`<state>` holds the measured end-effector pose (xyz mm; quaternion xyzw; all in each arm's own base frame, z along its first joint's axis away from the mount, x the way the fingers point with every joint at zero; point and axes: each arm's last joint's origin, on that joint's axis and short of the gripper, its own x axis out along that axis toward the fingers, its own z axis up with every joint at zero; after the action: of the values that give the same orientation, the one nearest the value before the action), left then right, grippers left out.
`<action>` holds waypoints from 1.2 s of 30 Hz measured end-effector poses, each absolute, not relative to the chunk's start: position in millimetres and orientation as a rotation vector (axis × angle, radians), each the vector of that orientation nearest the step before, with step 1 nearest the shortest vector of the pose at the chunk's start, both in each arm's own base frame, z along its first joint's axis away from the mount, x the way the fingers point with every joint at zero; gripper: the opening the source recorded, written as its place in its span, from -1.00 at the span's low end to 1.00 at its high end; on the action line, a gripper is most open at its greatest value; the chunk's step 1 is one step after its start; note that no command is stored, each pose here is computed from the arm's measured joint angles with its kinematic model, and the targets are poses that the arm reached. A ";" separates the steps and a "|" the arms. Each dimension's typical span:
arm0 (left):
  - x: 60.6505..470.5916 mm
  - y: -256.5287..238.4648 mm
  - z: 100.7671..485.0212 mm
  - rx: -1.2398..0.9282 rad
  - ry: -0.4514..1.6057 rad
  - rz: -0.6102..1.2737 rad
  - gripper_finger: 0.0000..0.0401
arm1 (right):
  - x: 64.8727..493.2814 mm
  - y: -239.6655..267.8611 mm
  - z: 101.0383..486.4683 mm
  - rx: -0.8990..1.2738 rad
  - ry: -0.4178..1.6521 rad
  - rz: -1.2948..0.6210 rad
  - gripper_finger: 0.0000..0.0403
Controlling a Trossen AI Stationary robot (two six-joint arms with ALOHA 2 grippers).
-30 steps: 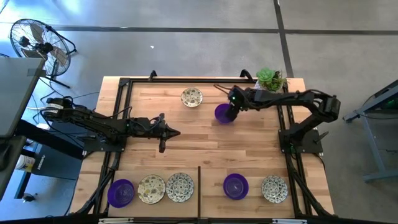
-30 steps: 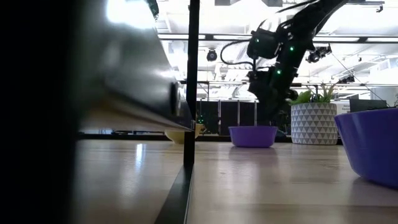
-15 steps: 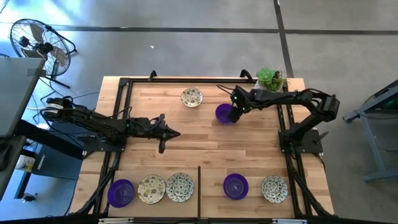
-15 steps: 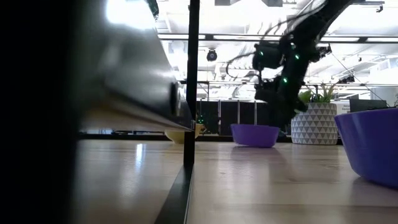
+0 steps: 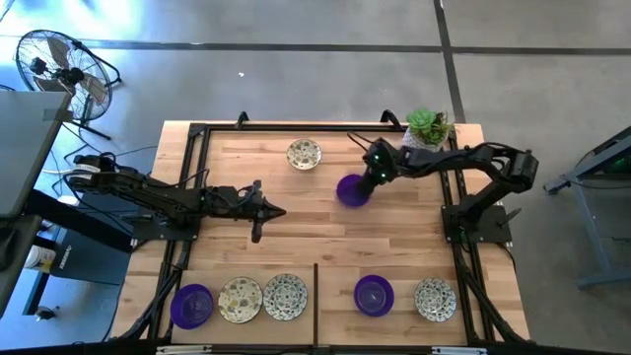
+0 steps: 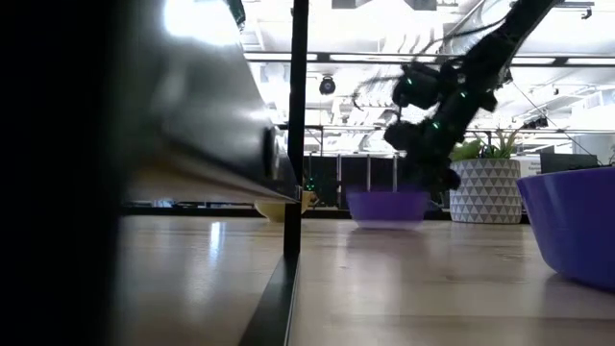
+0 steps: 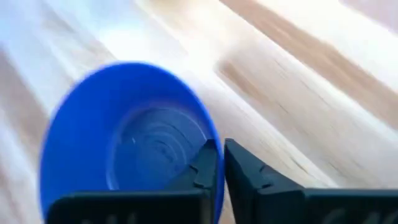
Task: Pick & Place Mini bowls
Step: Stack the top violet bowl on top of the other violet bowl on the shelf
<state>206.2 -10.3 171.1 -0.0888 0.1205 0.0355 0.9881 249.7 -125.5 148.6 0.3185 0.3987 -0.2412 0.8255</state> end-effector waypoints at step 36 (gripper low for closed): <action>194.3 -8.8 172.3 -0.100 0.323 0.097 -1.00 | 431.1 -80.3 156.8 0.433 0.818 -0.323 -0.96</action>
<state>194.3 -8.8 172.3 -0.0499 0.1604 0.0482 0.9846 431.1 -80.3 156.8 0.2078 0.3927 -0.1551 0.8823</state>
